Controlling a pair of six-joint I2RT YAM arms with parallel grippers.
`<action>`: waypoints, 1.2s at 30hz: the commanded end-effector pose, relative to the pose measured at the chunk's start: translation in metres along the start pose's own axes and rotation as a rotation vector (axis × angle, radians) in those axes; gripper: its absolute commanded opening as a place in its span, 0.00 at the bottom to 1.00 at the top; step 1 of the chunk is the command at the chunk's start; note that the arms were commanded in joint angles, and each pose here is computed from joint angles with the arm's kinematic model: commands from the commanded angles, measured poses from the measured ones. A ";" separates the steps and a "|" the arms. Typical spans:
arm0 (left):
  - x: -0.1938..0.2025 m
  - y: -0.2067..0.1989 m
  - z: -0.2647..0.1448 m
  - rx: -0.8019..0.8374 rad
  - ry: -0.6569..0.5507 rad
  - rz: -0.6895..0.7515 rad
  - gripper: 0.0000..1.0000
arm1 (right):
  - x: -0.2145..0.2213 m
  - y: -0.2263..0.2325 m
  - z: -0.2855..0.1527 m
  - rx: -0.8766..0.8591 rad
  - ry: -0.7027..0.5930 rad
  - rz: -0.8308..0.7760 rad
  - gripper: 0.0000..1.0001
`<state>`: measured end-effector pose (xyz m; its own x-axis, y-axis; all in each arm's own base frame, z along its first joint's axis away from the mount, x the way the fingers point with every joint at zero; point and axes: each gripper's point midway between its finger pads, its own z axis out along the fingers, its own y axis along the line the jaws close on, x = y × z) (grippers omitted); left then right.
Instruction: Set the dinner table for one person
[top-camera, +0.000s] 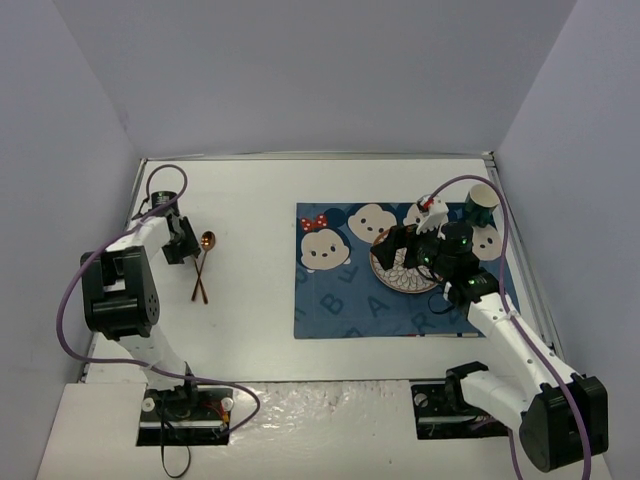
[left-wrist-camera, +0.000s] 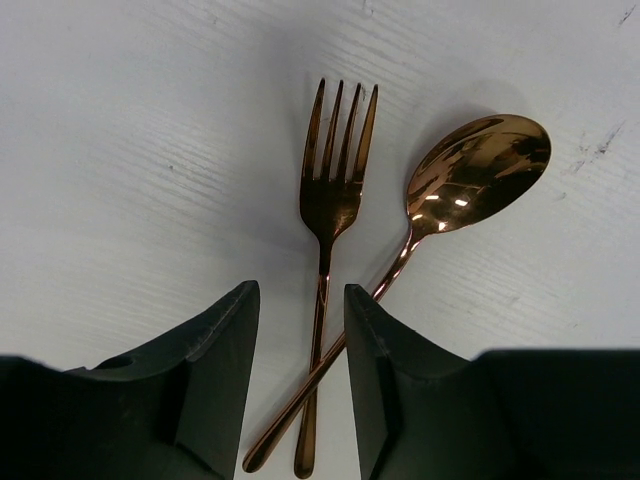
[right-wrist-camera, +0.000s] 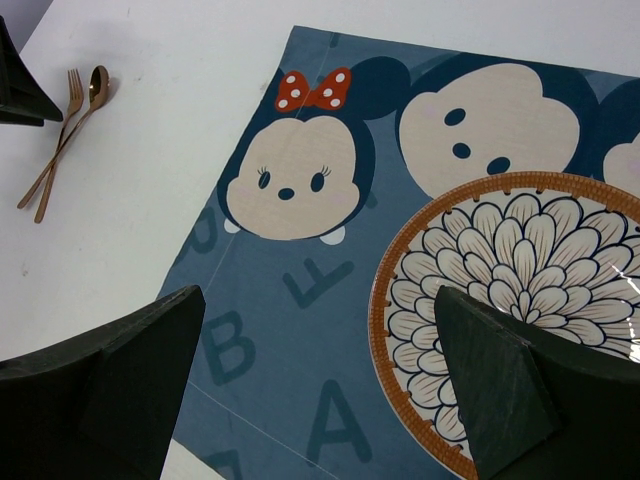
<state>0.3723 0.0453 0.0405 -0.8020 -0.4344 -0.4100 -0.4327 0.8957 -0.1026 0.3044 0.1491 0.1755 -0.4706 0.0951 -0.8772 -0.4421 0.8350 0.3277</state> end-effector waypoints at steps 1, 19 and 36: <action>-0.021 -0.007 -0.004 0.016 -0.076 -0.029 0.34 | -0.026 0.010 -0.002 -0.034 -0.096 -0.052 0.96; -0.005 0.001 0.019 -0.077 0.003 -0.003 0.01 | -0.025 0.008 -0.003 -0.023 -0.099 -0.055 0.96; -0.099 0.065 -0.065 -0.449 -0.252 0.103 0.00 | -0.027 0.009 -0.007 -0.021 -0.111 -0.054 0.96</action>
<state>0.3847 0.1143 0.0712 -0.8124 -0.3166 -0.4897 -0.4839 0.8345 0.2634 0.3015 0.1481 0.1773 -0.4594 0.0948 -0.8831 -0.4469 0.8346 0.3221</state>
